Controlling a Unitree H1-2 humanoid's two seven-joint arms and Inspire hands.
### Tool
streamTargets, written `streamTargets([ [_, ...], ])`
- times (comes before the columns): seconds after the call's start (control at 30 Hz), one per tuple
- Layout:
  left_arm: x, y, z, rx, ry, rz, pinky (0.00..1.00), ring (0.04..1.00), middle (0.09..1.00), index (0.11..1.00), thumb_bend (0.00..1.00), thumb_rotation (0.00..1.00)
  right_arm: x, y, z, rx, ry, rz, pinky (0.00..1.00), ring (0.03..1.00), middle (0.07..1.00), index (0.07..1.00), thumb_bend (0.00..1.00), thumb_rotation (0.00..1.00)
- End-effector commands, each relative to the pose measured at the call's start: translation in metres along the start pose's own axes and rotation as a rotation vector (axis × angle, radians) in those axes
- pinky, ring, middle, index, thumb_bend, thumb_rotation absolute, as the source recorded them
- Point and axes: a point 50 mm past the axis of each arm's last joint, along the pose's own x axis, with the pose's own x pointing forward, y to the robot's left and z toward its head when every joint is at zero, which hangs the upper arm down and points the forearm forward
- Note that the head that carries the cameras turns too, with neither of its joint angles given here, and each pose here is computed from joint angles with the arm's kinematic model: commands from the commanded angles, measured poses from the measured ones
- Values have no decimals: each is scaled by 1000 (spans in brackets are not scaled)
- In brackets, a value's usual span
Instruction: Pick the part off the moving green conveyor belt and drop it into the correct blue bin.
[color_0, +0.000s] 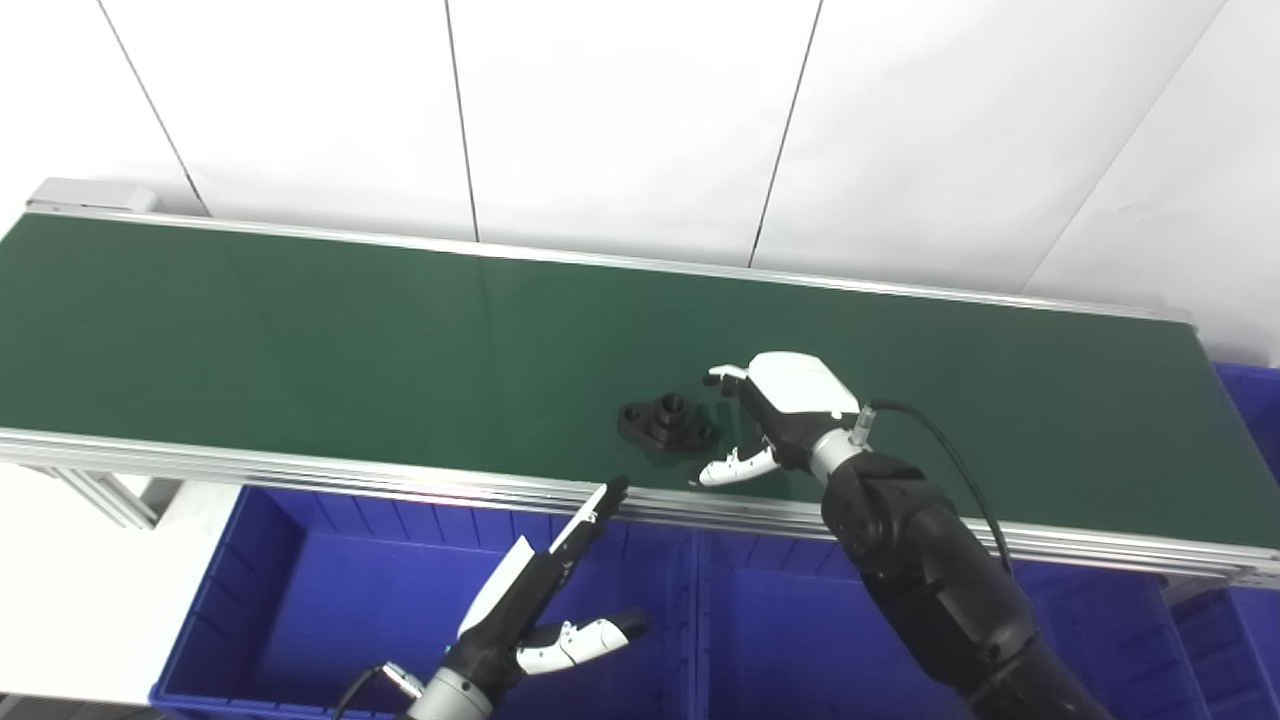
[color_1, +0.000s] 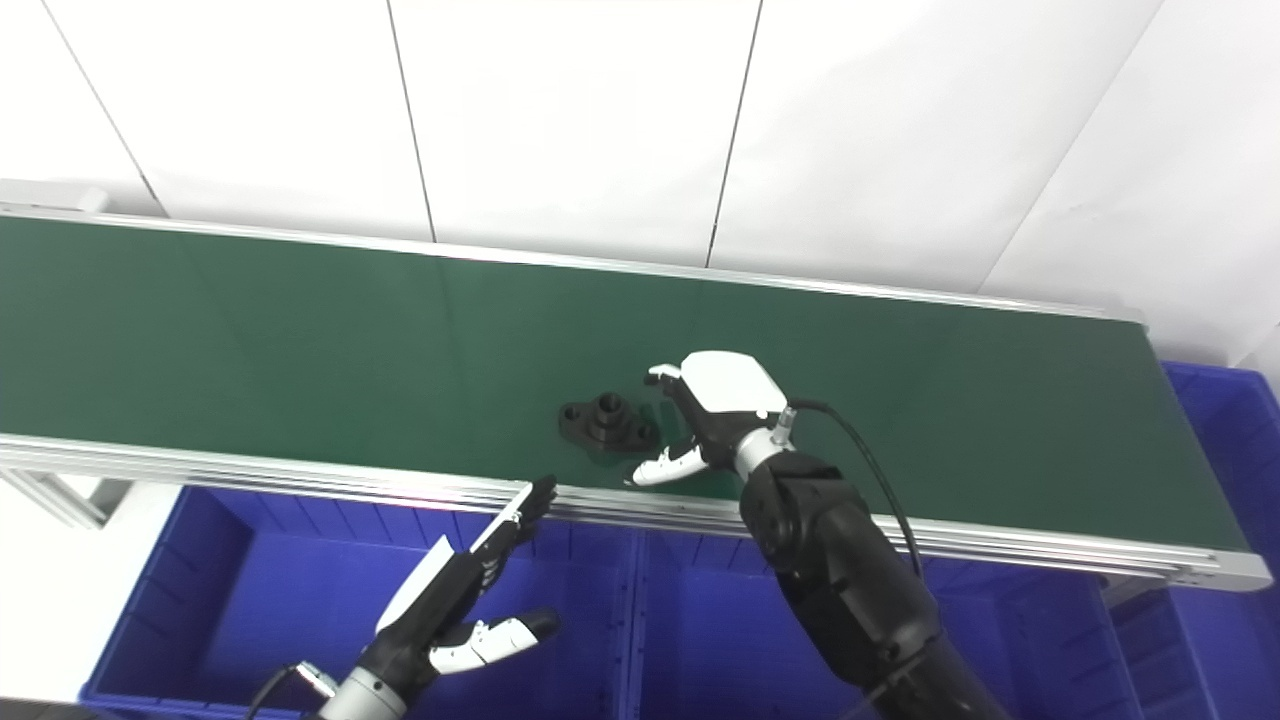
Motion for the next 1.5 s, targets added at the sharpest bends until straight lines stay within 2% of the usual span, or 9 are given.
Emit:
streamTargets([
  [0.0, 6, 0, 15, 13, -65, 11, 974, 1000, 1000, 1000, 556, 687, 0, -11, 4, -34, -43, -57, 752, 794, 810, 857, 732, 449],
  [0.4, 11, -3, 21, 11, -84, 23, 977, 1000, 1000, 1000, 547, 681, 1, 10, 2, -86, -74, -56, 687, 732, 765, 819, 682, 408],
  [0.73, 14, -4, 23, 4, -91, 23, 980, 1000, 1000, 1000, 543, 676, 2, 14, 6, -85, -107, -90, 642, 697, 737, 802, 639, 361],
  [0.97, 16, -4, 25, 9, -97, 26, 976, 1000, 1000, 1000, 543, 679, 0, 15, 12, -24, -148, -158, 468, 570, 628, 733, 592, 205],
  [1.03, 16, -4, 25, 10, -97, 27, 975, 999, 1000, 1000, 544, 679, 0, 15, 14, -8, -158, -177, 348, 430, 521, 701, 558, 53],
  [1.07, 16, -3, 25, 10, -97, 28, 975, 999, 1000, 1000, 542, 678, 0, 15, 15, -2, -161, -182, 300, 372, 496, 579, 536, 21],
  [1.27, 17, -3, 25, 6, -95, 25, 975, 1000, 1000, 1000, 542, 677, 0, 13, 15, -20, -173, -207, 342, 429, 471, 514, 518, 0],
  [1.4, 17, -2, 25, 11, -96, 26, 971, 998, 1000, 1000, 542, 679, 0, 13, 11, -38, -176, -217, 216, 285, 418, 508, 516, 0],
  [1.47, 17, -2, 25, 9, -92, 27, 972, 1000, 1000, 1000, 547, 681, 0, 12, 9, -39, -174, -215, 207, 275, 423, 504, 517, 0],
])
